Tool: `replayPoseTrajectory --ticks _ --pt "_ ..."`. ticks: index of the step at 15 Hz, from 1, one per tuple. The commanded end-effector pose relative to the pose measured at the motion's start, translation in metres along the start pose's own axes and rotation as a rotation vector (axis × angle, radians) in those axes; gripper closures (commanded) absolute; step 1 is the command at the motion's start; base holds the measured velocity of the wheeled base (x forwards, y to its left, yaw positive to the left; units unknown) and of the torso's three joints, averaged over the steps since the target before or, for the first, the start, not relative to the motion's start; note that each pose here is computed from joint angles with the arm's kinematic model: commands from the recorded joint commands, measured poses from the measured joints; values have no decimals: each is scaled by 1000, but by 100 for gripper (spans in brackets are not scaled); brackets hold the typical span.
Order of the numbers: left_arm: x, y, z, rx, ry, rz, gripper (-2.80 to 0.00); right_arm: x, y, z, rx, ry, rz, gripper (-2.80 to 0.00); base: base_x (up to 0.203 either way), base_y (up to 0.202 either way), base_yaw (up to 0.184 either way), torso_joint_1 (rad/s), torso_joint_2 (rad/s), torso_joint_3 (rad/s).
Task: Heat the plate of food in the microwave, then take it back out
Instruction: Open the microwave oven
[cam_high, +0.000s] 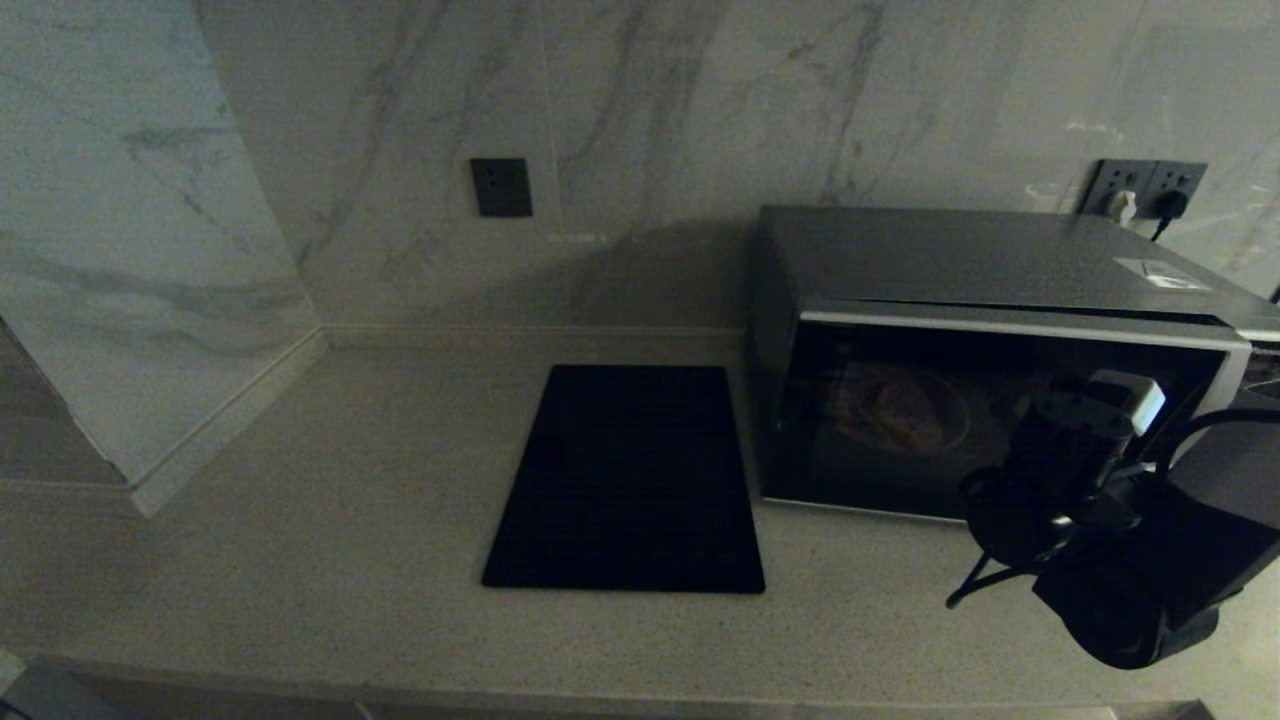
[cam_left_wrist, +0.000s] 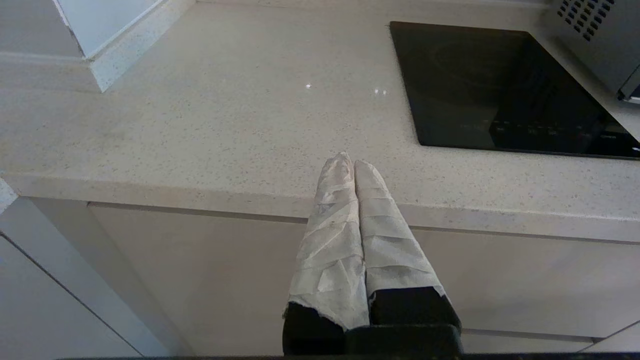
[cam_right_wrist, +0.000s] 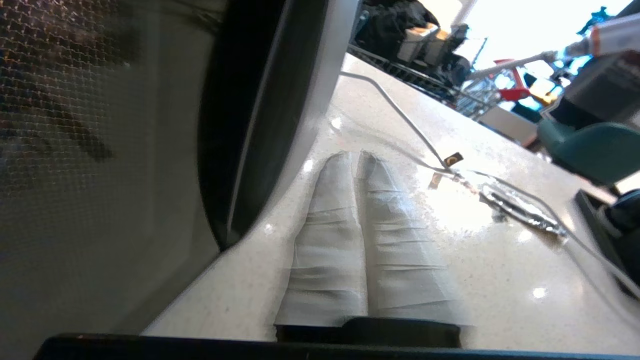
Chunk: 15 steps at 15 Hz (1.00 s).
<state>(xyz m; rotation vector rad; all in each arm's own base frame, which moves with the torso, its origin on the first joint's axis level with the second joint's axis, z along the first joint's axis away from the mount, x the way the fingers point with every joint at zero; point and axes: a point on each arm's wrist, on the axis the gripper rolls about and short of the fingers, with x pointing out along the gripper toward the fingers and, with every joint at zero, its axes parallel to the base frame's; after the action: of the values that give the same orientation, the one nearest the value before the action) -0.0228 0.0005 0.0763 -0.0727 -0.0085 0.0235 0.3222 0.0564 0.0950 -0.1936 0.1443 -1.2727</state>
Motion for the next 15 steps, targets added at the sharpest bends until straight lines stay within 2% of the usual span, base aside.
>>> replayPoseTrajectory --ticks 1,10,15 --pt "0 0 0 -1 0 1 0 -3 -7 7 26 -1 -1 -280 0 0 0 0 0 0" --pt "0 0 0 -1 0 1 0 -16 -51 28 80 -11 38 -280 0 0 0 0 0 0" --pt "0 0 0 -1 0 1 0 -44 -78 59 208 -26 144 -280 0 0 0 0 0 0"
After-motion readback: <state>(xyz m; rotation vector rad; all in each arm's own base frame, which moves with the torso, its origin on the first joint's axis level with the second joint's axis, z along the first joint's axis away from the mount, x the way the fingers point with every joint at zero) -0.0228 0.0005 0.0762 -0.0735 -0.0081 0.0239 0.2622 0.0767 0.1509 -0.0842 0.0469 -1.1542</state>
